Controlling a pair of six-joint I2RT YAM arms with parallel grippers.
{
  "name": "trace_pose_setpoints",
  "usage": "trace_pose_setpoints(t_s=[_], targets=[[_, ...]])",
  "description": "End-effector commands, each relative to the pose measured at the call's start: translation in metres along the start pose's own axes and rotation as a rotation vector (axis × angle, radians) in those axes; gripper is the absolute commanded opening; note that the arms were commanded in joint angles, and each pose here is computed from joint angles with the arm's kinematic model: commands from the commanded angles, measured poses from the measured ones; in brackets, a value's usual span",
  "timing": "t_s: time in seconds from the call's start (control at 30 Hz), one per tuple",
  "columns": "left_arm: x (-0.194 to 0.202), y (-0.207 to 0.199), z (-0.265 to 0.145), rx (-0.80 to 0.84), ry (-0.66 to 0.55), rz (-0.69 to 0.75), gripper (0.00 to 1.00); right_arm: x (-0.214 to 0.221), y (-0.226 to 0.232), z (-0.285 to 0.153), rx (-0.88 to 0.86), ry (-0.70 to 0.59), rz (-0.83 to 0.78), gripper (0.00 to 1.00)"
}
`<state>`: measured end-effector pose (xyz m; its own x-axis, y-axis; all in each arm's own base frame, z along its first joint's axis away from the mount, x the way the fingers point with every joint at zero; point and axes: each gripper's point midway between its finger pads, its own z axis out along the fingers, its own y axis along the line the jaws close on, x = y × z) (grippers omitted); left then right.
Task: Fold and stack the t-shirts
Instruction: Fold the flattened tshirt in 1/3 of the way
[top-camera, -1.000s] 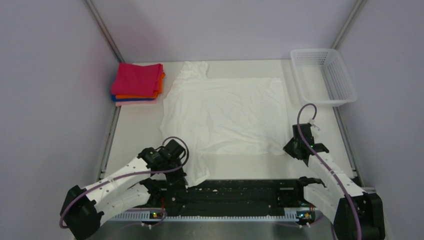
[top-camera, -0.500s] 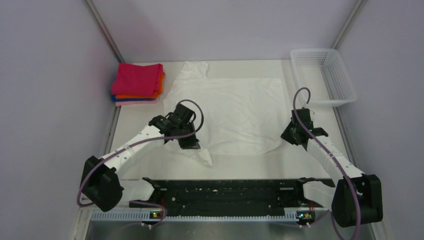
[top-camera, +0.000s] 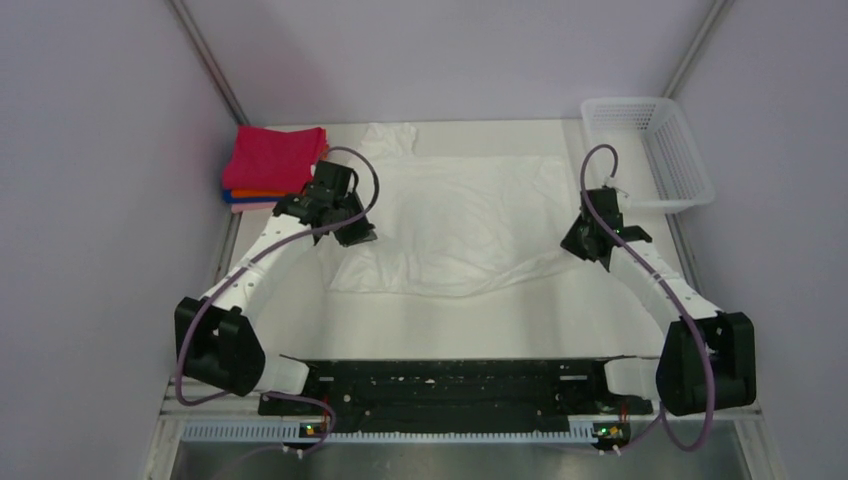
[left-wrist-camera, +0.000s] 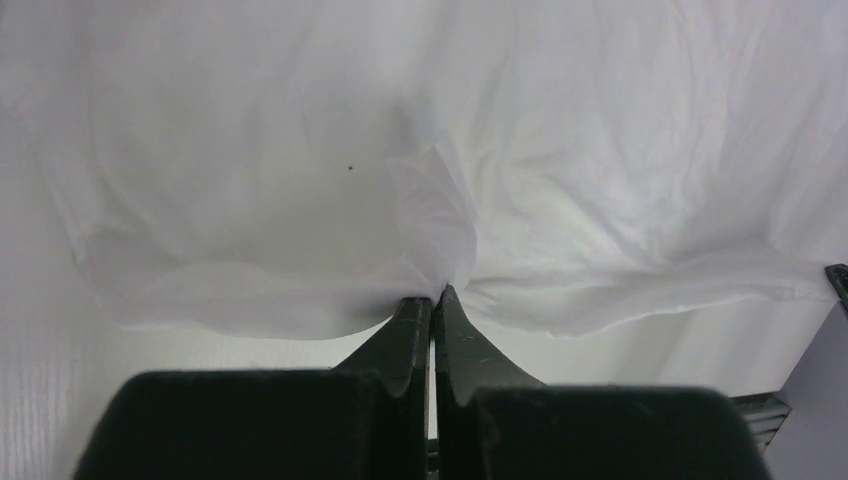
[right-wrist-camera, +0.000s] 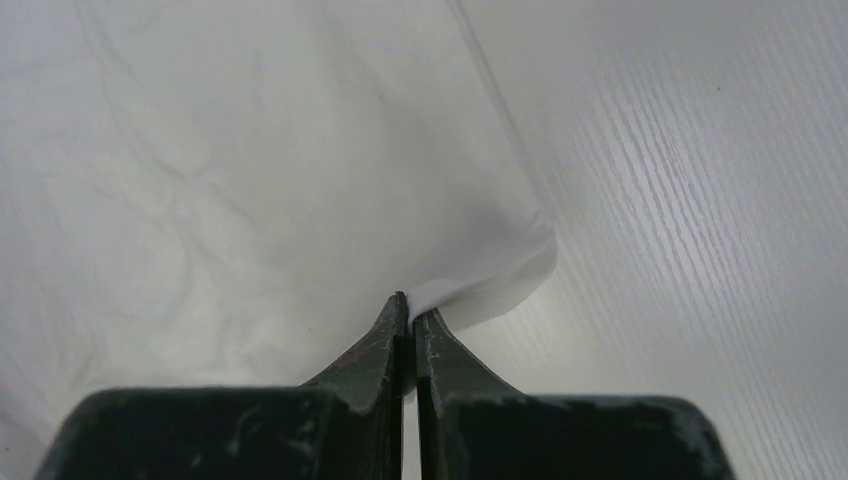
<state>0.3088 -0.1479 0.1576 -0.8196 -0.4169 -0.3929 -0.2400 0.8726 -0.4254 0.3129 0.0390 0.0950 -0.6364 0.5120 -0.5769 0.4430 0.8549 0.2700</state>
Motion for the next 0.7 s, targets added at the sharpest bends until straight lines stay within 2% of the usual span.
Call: trace_pose_setpoints(t_s=[0.0,0.43,0.67], targets=[[-0.041,-0.009,-0.007,0.032,-0.114,0.061,0.0,-0.033,0.0,-0.001,0.036,-0.083,0.002,0.0],[-0.099,-0.026,-0.012,0.101,-0.282,0.227,0.0,-0.052,-0.002,0.004,0.074,-0.115,0.005,0.0],[-0.126,-0.031,0.009,0.092,-0.288,0.313,0.0,-0.056,0.001,0.011,0.078,-0.122,0.008,0.0]])
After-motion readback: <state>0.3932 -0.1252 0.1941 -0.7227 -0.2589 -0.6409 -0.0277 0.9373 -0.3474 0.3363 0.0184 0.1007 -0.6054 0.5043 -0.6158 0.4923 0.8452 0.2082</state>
